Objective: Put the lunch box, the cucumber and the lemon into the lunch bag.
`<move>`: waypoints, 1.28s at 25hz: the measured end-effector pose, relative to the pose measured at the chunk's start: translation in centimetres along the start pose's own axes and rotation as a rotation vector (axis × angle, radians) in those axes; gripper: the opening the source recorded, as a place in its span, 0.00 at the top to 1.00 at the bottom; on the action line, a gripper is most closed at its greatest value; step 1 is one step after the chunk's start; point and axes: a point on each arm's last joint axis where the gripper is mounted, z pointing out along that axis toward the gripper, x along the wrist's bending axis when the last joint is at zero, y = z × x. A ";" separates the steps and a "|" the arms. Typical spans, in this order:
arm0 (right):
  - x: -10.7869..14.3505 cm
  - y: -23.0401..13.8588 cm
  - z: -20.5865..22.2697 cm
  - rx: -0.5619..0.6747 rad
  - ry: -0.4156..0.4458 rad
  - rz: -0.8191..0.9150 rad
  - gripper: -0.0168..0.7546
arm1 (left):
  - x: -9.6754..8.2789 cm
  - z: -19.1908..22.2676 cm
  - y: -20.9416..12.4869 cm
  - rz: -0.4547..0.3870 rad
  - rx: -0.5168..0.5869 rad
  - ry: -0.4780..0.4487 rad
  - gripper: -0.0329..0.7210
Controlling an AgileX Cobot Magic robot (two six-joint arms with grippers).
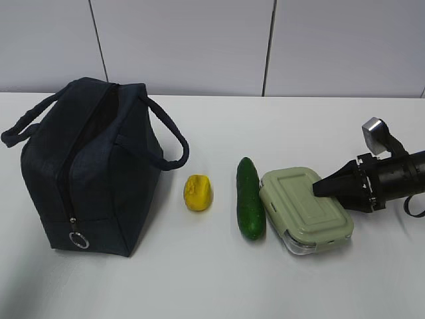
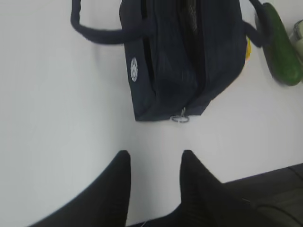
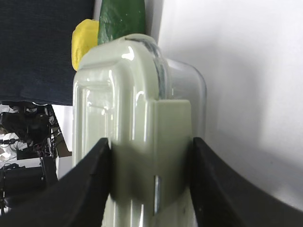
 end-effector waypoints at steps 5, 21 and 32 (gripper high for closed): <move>0.0 0.0 0.0 0.000 0.000 0.000 0.50 | 0.7 4.3 6.9 -0.005 0.092 -0.087 0.64; 0.0 0.0 0.0 0.000 0.001 0.002 0.50 | 3.1 16.0 14.6 0.064 0.349 -0.152 0.51; 0.0 0.0 0.0 0.000 0.001 0.006 0.50 | 1.1 16.4 14.3 0.125 0.378 -0.151 0.43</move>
